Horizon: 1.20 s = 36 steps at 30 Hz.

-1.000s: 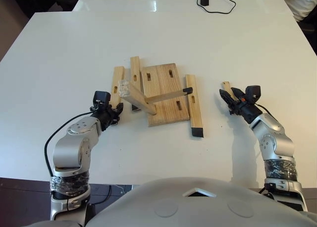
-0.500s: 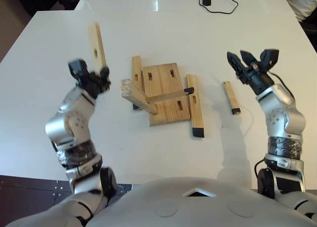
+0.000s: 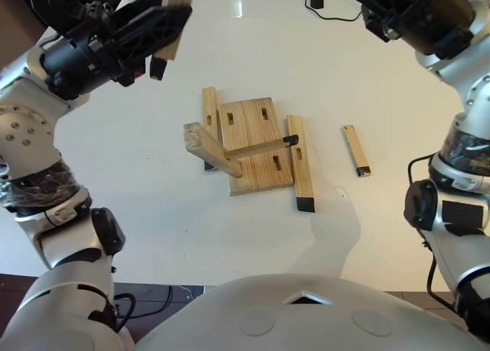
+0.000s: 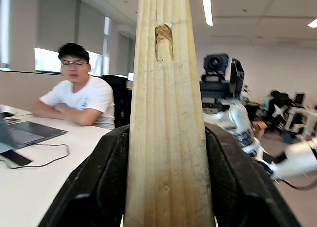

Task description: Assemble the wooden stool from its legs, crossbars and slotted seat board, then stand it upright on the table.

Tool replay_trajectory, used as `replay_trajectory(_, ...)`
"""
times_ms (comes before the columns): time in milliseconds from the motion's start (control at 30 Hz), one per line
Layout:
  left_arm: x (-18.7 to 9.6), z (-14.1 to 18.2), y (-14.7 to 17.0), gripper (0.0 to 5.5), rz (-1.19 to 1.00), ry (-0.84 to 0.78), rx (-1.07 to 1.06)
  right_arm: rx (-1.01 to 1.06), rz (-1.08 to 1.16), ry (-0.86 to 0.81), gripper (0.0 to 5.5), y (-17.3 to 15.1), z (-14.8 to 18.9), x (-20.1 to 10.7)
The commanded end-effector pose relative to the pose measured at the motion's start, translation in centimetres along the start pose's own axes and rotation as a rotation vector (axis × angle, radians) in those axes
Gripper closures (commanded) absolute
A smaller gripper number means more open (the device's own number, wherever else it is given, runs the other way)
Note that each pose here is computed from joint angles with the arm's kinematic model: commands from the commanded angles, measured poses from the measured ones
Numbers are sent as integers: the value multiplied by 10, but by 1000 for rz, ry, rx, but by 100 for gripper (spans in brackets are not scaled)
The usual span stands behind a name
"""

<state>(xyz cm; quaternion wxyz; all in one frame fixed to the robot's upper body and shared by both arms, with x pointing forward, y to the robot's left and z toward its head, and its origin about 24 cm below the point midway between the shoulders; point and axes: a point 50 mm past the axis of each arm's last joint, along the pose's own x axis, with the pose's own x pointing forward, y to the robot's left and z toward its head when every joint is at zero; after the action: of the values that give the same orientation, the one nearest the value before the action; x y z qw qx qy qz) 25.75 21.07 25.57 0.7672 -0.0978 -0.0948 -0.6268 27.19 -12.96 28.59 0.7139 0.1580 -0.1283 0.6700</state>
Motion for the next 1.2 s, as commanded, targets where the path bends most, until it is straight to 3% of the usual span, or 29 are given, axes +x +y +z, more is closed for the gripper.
replay_trajectory(33,10,2,-6,349,-104,34,25,13,28,71,171,2,-2,4)
replay_trajectory(567,19,-20,-10,349,-180,142,16,40,117,120,171,8,-17,22)
replay_trajectory(967,15,-26,-8,349,-174,203,19,12,126,133,338,11,-20,20)
replay_trajectory(1200,17,-26,-7,349,-179,209,35,6,124,169,346,11,-27,17)
